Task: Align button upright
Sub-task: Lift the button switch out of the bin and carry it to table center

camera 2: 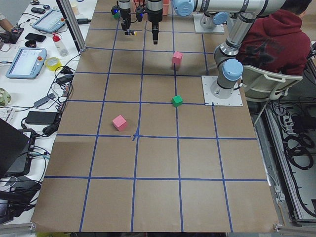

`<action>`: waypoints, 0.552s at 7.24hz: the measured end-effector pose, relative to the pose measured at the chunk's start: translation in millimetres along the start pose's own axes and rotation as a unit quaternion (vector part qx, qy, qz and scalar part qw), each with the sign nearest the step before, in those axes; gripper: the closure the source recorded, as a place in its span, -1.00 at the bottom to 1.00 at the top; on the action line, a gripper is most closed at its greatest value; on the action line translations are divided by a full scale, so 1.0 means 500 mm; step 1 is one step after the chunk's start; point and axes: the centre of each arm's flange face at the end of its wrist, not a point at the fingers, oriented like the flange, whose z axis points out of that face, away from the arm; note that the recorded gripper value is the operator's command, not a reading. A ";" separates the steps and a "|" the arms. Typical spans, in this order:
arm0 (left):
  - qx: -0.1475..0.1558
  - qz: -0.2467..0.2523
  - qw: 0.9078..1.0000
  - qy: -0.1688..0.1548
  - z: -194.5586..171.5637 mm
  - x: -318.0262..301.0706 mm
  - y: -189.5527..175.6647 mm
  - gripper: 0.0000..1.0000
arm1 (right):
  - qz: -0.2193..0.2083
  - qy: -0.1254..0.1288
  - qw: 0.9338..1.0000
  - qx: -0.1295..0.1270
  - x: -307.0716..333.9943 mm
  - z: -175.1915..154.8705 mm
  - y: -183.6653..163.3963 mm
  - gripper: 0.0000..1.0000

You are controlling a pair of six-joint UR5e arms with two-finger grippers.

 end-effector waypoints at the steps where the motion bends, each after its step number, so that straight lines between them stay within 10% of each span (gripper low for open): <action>1: 0.000 0.000 1.000 0.000 0.000 0.000 0.000 -1.00 | 0.003 -0.008 1.000 -0.005 -0.036 0.029 0.007 1.00; 4: 0.000 0.001 1.000 0.000 0.000 0.000 0.001 -1.00 | 0.013 -0.007 1.000 -0.021 -0.085 0.110 0.031 1.00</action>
